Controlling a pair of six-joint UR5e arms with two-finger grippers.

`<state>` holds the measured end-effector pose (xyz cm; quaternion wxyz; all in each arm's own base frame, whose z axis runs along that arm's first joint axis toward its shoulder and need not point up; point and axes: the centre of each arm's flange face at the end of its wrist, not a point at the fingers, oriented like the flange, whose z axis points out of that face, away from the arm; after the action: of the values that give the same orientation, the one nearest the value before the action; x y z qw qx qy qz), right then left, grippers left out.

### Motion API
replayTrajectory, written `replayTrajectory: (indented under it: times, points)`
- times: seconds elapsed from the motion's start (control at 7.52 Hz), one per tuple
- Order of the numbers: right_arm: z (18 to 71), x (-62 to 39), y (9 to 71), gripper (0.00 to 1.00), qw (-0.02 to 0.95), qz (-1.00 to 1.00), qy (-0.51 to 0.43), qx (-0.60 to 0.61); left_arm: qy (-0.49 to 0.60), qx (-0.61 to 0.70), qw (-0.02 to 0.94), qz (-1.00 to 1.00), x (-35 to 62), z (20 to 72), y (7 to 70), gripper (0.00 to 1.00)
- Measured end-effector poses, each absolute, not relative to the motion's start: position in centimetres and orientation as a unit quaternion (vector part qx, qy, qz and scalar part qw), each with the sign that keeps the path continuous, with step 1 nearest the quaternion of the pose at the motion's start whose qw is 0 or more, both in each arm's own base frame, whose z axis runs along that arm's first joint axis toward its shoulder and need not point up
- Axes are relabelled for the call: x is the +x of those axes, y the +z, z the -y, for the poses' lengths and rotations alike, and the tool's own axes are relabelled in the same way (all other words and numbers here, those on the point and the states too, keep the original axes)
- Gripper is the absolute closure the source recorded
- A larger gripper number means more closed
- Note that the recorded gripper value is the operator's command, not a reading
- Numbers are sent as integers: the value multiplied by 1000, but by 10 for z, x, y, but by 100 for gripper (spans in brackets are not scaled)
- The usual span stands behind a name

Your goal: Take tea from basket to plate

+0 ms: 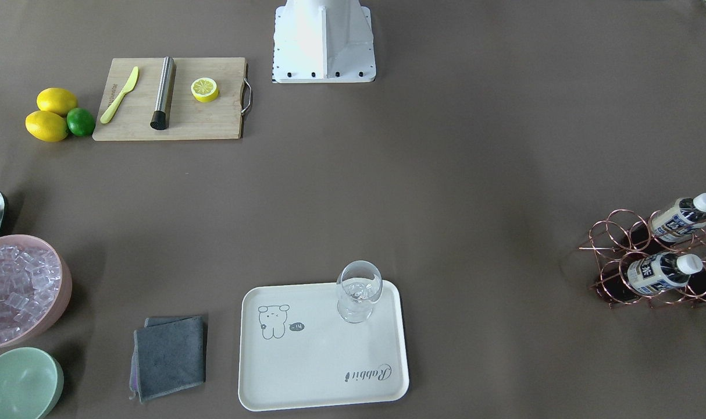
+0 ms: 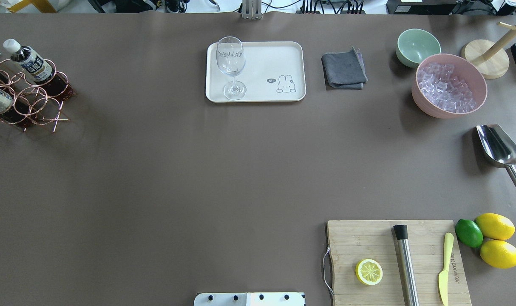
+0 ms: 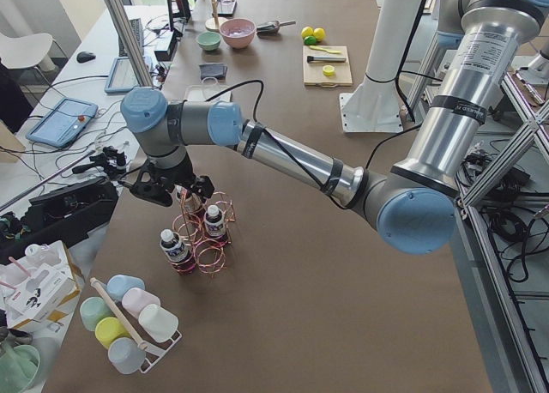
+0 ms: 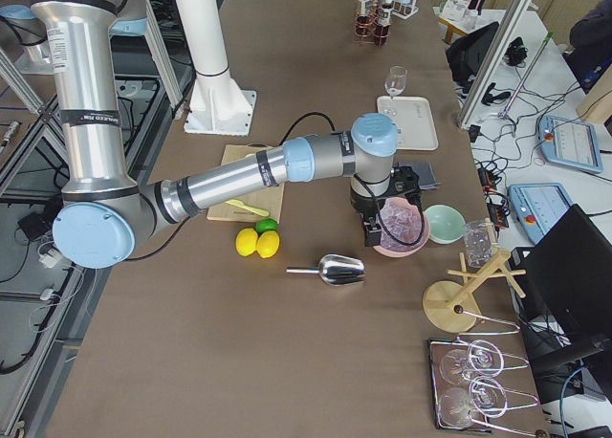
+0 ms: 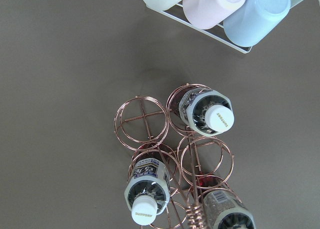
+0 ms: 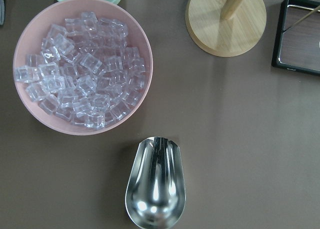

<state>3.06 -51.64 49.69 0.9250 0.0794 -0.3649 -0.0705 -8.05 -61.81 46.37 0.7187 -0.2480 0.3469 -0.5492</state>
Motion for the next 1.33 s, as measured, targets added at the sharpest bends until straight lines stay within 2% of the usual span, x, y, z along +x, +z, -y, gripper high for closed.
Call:
replayTrajectory:
  times: [0.8,1.06,1.2,1.33]
  points:
    - [525,-36,461,0,926,359,-93,74,-648,-286,640,-298,-47,647,480,2]
    - [526,-45,458,0,926,357,-95,71,-659,-293,630,-289,-37,645,481,5]
    - [527,-48,458,0,927,356,-97,70,-660,-295,628,-287,-31,644,479,14]
    - [527,-49,461,0,928,352,-97,68,-660,-294,628,-289,-24,644,477,32]
